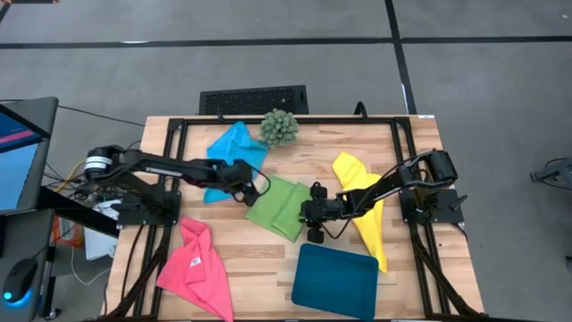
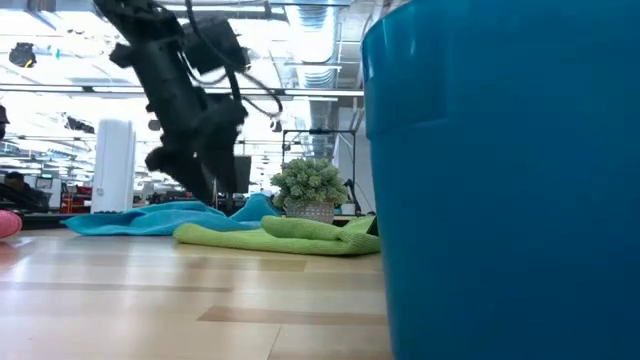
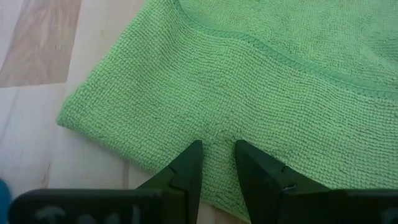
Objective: Fold microfiber towels
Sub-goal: Fold the green microfiber cloth
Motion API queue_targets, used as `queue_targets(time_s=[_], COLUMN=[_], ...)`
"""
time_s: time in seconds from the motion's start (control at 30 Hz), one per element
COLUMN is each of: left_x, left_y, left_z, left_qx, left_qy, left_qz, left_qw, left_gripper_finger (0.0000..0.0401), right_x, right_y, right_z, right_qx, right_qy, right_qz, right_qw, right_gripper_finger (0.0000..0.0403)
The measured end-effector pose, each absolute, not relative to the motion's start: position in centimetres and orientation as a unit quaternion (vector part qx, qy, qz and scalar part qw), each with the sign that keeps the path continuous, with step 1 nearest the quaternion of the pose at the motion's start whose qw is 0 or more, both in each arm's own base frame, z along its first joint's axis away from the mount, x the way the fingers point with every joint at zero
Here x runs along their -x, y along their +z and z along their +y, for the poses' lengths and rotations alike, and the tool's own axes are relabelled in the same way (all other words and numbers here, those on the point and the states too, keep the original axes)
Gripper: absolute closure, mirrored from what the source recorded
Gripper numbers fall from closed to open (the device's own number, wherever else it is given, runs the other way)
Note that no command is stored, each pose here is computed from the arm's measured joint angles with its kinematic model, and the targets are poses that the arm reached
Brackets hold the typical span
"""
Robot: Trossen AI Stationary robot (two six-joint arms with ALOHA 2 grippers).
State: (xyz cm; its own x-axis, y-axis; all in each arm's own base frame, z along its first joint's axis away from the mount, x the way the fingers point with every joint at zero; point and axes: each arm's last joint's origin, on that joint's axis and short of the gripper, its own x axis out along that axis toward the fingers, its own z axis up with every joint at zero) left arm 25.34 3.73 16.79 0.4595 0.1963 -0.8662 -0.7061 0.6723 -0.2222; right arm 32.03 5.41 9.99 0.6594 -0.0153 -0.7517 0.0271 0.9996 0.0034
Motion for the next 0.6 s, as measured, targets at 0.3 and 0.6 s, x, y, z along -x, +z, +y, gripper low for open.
queue_targets(time_s=[0.3,0.6], left_x=[-27.9,-29.0], left_y=[12.8,12.3], left_z=[2.6,1.3], left_qx=[0.317,0.34], left_qy=[0.242,0.24], left_qz=[0.461,0.424], left_qw=[0.792,0.805], left_gripper_finger=[0.0111,0.012], right_x=[-32.1,-32.1], right_y=[10.0,10.1], right_z=[5.4,5.4], right_qx=[-0.007,-0.003], right_qy=[-0.013,-0.012], right_qz=[0.412,0.409], right_qw=[0.911,0.913], right_gripper_finger=[0.0281,0.0281])
